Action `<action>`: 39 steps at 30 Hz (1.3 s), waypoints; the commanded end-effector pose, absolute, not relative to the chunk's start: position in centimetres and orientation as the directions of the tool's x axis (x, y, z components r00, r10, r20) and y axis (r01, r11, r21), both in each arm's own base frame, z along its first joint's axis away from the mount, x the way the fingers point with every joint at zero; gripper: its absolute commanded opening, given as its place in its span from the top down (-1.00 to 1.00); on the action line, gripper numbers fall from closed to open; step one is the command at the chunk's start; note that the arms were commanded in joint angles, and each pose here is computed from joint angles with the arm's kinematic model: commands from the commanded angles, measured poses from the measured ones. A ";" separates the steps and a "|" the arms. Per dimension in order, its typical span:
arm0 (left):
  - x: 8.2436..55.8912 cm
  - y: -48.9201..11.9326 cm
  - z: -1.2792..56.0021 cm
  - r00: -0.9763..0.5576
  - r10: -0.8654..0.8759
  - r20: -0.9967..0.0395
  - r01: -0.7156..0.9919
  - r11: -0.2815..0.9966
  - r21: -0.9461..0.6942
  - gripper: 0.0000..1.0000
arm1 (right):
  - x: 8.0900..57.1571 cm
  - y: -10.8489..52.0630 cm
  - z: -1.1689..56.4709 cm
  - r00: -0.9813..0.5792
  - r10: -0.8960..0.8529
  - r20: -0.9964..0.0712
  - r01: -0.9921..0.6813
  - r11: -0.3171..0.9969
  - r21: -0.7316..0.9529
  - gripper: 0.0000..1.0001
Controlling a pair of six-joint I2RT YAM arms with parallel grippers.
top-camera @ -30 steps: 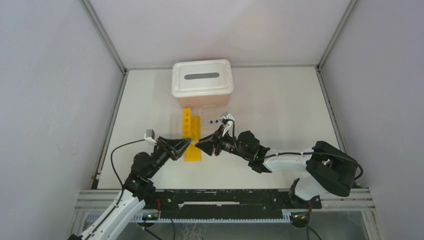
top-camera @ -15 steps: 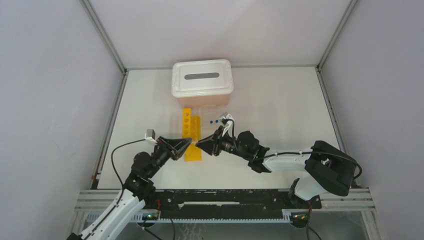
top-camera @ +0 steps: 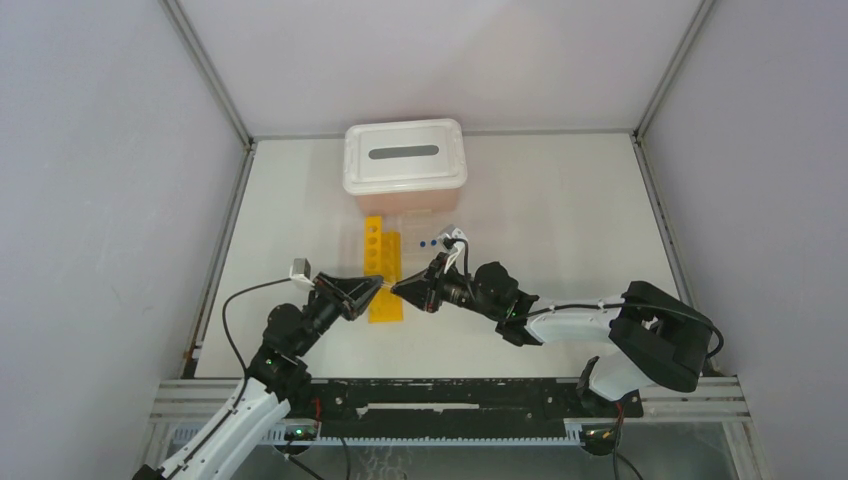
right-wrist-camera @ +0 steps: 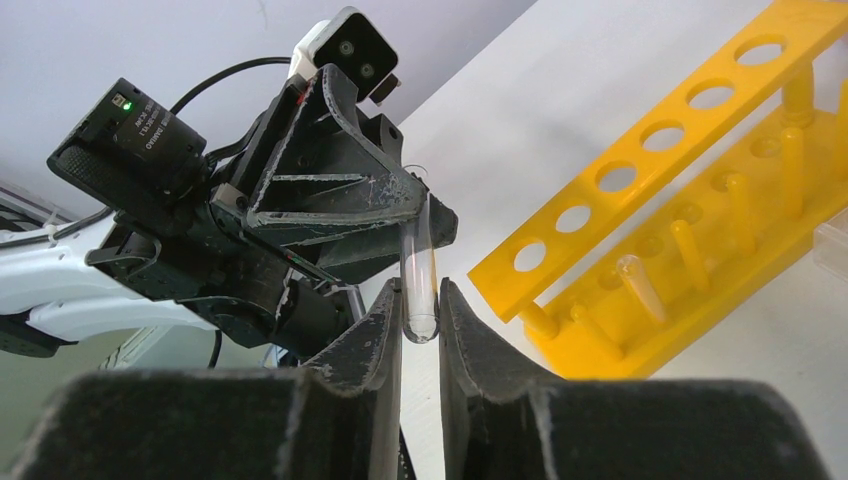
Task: Organize the chemistry lab equipment
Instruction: Pick up the test tube at the center of the board.
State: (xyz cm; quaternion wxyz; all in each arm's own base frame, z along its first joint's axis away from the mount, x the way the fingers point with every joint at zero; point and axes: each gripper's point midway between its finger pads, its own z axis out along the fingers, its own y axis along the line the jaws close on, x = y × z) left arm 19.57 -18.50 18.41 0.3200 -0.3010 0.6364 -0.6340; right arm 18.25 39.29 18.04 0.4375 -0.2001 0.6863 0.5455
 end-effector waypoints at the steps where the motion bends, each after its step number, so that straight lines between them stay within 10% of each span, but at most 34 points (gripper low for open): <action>1: 19.3 -18.6 20.1 -0.620 -0.784 -0.031 0.075 -0.020 -0.997 0.48 | 18.3 39.6 20.3 -0.504 0.251 -0.826 -0.774 0.294 0.561 0.60; 11: 19.6 -18.4 19.8 -0.605 -0.794 -0.064 0.070 0.026 -0.997 -0.11 | 18.6 39.3 20.4 -0.487 0.218 -0.846 -0.778 0.332 0.534 0.60; 39: 21.1 -14.1 18.8 -0.385 -0.873 -0.298 0.082 0.290 -0.954 -0.21 | 24.0 33.3 20.7 -0.556 -0.199 -0.807 -0.596 0.772 0.220 0.58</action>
